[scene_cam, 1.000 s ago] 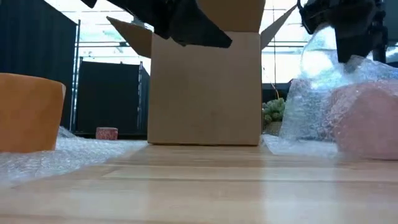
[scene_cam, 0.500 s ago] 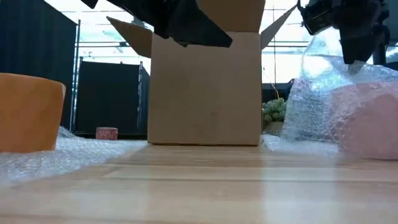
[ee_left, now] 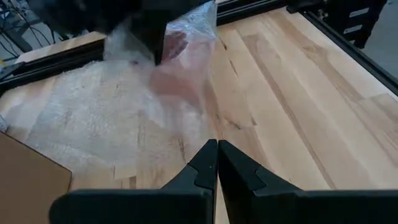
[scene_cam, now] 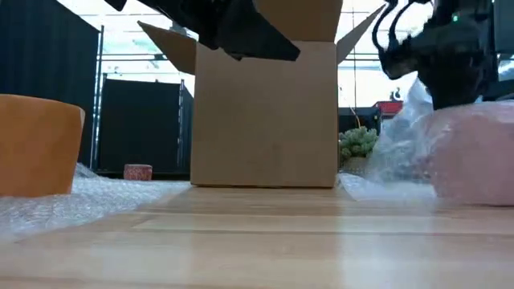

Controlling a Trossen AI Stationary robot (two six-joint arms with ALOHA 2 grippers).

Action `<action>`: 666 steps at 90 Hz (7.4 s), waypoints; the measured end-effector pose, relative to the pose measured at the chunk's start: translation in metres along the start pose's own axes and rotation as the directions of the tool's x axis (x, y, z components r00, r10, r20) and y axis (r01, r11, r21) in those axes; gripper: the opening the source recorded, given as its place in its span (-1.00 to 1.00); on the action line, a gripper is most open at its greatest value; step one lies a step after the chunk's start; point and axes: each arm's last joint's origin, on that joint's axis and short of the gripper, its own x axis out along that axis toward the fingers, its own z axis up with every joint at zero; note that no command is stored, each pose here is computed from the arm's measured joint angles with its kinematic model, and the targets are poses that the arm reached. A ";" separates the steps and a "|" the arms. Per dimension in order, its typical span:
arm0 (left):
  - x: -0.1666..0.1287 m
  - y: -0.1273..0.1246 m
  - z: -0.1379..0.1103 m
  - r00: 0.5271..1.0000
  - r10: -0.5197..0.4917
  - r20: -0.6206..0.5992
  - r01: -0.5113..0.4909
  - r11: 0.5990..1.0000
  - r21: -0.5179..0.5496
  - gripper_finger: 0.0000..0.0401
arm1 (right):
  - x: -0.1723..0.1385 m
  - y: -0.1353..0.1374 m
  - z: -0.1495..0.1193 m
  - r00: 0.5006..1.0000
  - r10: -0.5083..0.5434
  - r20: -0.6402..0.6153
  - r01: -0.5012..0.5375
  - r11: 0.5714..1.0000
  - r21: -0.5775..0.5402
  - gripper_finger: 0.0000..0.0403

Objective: Wrap mug
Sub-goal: Wrap the pink cup with bubble wrap

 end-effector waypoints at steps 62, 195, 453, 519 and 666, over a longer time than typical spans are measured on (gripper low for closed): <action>0.000 -0.002 0.000 0.998 -0.063 0.008 0.063 0.998 0.000 -1.00 | 0.035 0.008 0.001 0.999 -0.034 -0.013 0.033 0.999 -0.022 -0.69; 0.011 -0.003 0.007 0.986 -0.059 0.154 0.063 0.998 -0.019 -1.00 | 0.019 0.062 0.003 0.967 0.250 0.058 -0.226 0.937 -0.267 -0.33; 0.129 0.004 -0.029 0.968 -0.087 0.237 0.116 0.987 -0.115 -1.00 | -0.056 0.092 0.002 0.982 0.176 0.063 -0.132 0.892 -0.433 -0.35; 0.129 0.004 -0.028 0.965 -0.097 0.242 0.130 0.984 -0.125 -1.00 | -0.061 0.068 -0.029 0.979 -0.139 0.148 0.176 0.946 -0.273 0.15; 0.095 0.019 0.014 0.949 -0.069 0.307 0.085 0.995 -0.042 -1.00 | 0.050 0.050 -0.035 0.984 0.119 0.130 -0.101 0.985 -0.140 0.03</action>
